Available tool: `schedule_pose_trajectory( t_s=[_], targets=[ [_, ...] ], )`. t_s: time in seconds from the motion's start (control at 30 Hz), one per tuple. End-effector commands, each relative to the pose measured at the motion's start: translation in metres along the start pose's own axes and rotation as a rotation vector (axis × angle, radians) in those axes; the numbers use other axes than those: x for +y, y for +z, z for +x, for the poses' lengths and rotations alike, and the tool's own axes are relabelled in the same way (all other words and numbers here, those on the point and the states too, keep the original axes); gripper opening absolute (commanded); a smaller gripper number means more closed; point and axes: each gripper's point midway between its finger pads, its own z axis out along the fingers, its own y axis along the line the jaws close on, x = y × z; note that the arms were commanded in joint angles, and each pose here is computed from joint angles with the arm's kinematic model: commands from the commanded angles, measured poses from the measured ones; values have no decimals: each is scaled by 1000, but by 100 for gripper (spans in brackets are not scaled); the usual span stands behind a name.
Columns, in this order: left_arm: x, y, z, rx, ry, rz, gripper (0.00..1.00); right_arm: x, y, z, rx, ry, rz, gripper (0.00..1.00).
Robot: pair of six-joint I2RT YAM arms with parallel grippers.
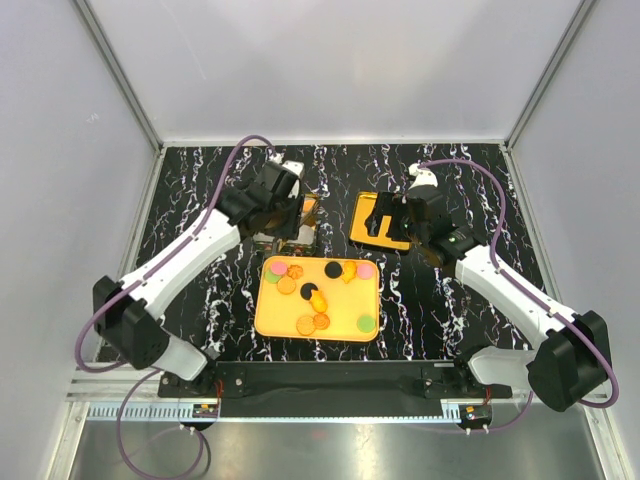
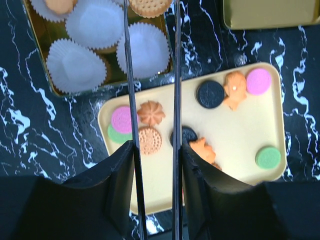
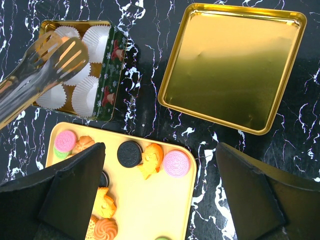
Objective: Pack the cookies
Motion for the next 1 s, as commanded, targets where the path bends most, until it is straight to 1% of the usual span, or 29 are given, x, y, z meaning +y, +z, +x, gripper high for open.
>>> schedule_pose_trajectory(
  t_s=[0.0, 0.1, 0.47, 0.8, 0.97],
  targets=[
    [-2, -4, -51, -145, -16, 5, 42, 10, -9, -24, -69, -2, -26, 100],
    [0, 10, -53, -120, -11, -7, 42, 10, -8, -24, -69, -2, -29, 100],
    [11, 40, -47, -77, -22, -41, 42, 11, -8, -24, -69, -1, -33, 100],
    [14, 53, -43, -55, -31, -46, 43, 11, -6, -21, -61, 0, -32, 100],
    [18, 57, -39, -48, -34, -54, 45, 11, -6, -22, -61, 2, -32, 100]
  ],
)
